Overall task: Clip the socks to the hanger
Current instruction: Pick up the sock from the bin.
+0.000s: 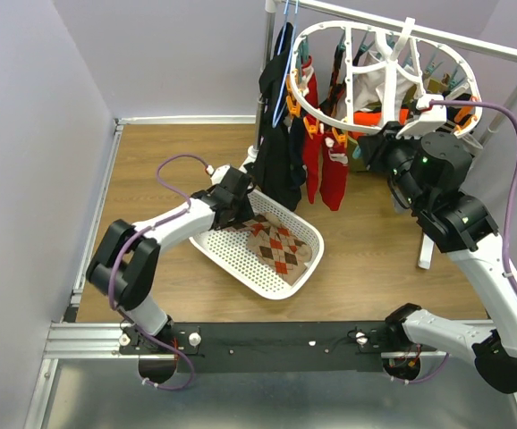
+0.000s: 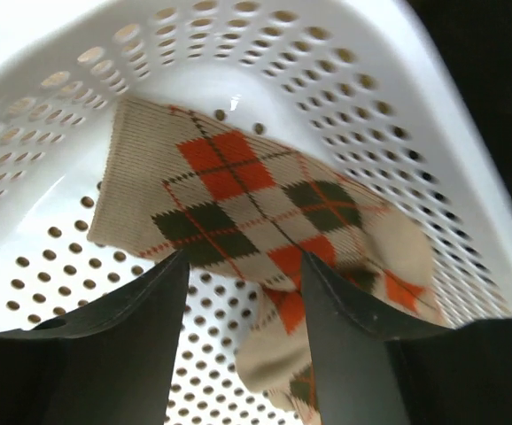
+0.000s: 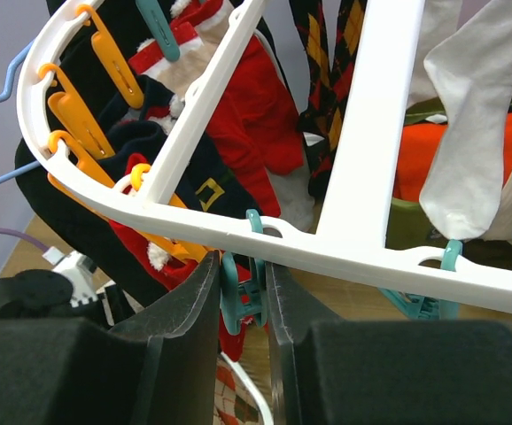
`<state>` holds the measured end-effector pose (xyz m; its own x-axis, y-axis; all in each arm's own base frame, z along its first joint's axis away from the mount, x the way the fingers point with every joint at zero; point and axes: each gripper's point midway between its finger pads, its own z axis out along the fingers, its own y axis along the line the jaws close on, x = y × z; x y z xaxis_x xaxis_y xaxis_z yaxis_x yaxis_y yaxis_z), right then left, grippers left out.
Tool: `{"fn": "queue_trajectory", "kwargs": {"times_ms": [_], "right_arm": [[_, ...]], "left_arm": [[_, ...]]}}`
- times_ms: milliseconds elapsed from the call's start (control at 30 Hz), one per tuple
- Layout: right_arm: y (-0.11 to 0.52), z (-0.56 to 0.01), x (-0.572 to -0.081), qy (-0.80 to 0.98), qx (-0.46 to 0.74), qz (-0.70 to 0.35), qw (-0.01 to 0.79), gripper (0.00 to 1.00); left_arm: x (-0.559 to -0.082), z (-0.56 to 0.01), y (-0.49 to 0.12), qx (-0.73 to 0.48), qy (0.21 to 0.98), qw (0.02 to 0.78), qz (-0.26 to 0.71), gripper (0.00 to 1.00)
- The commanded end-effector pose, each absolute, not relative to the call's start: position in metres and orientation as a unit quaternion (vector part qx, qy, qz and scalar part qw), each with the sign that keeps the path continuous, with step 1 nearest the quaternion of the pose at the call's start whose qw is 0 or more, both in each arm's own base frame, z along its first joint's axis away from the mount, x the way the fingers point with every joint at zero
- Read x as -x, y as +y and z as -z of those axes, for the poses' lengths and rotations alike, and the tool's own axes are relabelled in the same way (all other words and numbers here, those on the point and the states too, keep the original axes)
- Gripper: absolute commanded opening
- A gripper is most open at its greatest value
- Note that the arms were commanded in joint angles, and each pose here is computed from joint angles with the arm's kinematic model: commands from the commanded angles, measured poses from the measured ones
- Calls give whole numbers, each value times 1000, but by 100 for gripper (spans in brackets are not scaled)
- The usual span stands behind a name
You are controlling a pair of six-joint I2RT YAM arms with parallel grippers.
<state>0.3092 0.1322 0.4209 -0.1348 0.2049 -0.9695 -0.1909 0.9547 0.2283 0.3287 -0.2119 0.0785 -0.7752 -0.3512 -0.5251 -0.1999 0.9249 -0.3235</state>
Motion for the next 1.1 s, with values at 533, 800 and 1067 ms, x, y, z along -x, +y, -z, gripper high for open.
{"fn": "queue_trajectory", "kwargs": {"times_ms": [533, 800, 1067], "right_arm": [[140, -424, -309, 731, 11, -166, 662, 11], [137, -425, -307, 729, 9, -164, 665, 11], [135, -433, -307, 724, 9, -161, 671, 11]], "left_arm": [[-333, 13, -190, 217, 951, 216, 38, 38], [-317, 26, -175, 205, 957, 204, 11, 1], [-350, -72, -136, 218, 910, 350, -47, 0]]}}
